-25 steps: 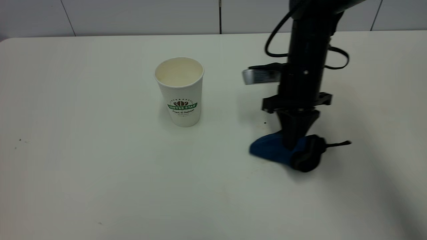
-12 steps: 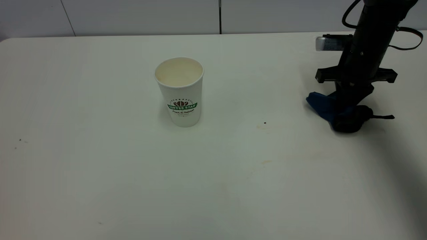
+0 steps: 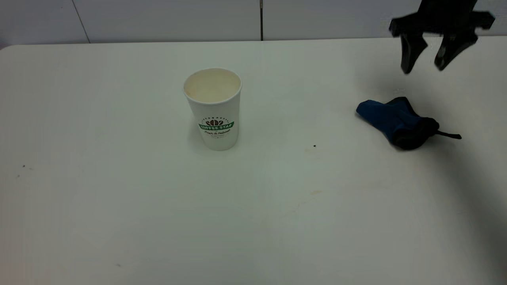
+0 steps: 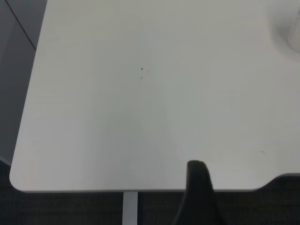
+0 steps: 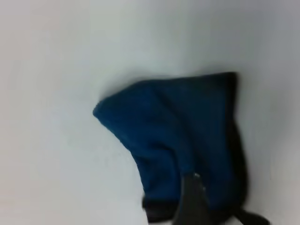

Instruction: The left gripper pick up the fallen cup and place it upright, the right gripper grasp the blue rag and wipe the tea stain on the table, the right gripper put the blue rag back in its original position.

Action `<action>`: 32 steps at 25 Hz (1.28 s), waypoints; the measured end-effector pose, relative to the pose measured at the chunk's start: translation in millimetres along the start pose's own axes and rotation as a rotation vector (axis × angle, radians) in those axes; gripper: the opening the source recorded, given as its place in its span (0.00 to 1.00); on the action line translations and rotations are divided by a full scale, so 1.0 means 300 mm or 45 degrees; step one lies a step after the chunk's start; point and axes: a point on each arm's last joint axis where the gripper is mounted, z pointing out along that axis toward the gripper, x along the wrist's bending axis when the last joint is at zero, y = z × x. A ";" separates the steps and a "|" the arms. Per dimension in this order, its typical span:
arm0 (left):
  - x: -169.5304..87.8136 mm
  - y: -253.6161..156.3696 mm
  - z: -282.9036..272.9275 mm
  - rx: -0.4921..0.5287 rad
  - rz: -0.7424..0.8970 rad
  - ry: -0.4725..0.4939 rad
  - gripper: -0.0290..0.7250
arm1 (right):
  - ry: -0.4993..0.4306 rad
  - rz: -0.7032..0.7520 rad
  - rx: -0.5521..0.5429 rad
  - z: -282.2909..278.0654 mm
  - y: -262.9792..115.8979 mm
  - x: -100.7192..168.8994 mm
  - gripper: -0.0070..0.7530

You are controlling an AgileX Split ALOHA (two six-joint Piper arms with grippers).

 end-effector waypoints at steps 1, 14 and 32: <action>0.000 0.000 0.000 0.000 0.000 0.000 0.81 | -0.017 -0.006 -0.022 -0.072 0.009 0.002 0.86; 0.000 0.000 0.000 0.000 0.001 0.000 0.81 | 0.018 -0.185 -0.191 -0.907 -0.392 0.186 0.72; 0.000 0.000 0.000 0.000 0.000 0.000 0.81 | 0.030 -0.078 -0.481 -0.852 -1.249 0.046 0.71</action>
